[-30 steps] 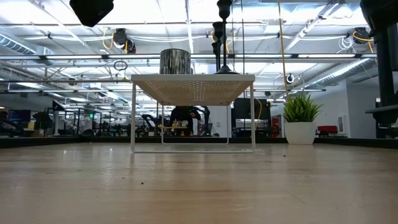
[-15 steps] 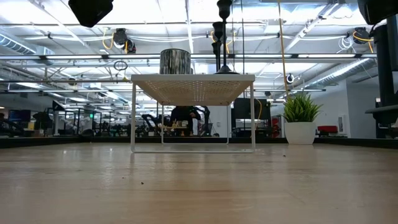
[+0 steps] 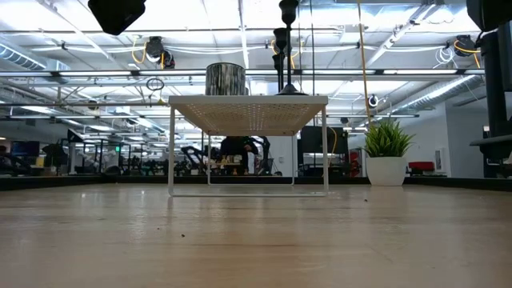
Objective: Pick & Place candle stick holders
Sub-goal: Put the brown scented candle on the shelf aligned with the brown scented candles
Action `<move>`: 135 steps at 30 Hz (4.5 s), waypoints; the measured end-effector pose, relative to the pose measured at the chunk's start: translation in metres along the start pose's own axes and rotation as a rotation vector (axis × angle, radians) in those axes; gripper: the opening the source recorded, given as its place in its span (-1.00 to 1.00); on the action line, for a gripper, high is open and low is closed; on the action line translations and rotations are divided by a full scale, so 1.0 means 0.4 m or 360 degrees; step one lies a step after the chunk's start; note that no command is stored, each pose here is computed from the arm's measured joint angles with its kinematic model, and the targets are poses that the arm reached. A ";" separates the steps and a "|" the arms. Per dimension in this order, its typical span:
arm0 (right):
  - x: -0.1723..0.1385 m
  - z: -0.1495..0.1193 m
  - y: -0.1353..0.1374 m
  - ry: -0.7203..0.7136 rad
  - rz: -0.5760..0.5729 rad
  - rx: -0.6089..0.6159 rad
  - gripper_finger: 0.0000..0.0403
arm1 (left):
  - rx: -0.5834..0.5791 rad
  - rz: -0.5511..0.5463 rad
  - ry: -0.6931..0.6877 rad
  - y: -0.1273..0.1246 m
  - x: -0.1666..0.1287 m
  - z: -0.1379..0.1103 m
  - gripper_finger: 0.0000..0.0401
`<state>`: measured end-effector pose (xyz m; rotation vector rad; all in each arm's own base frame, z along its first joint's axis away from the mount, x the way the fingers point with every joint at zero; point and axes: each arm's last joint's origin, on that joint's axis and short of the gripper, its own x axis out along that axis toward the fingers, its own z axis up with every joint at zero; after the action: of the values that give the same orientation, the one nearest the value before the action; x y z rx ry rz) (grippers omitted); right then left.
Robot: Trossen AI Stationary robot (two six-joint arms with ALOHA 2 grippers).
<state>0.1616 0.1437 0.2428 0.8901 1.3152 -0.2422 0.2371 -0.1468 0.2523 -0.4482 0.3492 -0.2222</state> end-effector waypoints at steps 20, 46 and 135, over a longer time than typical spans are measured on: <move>-0.014 0.003 0.071 0.0079 -0.0423 0.0036 0.97 | -0.0005 0.0001 -0.0001 0.000 0.000 0.000 0.97; 0.042 0.016 0.106 0.0074 -0.0590 -0.0104 0.97 | -0.0036 0.0050 -0.0026 0.025 0.007 0.016 0.97; 0.180 0.034 0.068 0.0124 -0.0255 -0.0366 0.97 | -0.0036 0.0046 -0.0024 0.025 0.007 0.016 0.97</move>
<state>0.2088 0.1753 0.1890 0.6061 1.4565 -0.1777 0.2434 -0.1364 0.2524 -0.4665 0.3433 -0.1866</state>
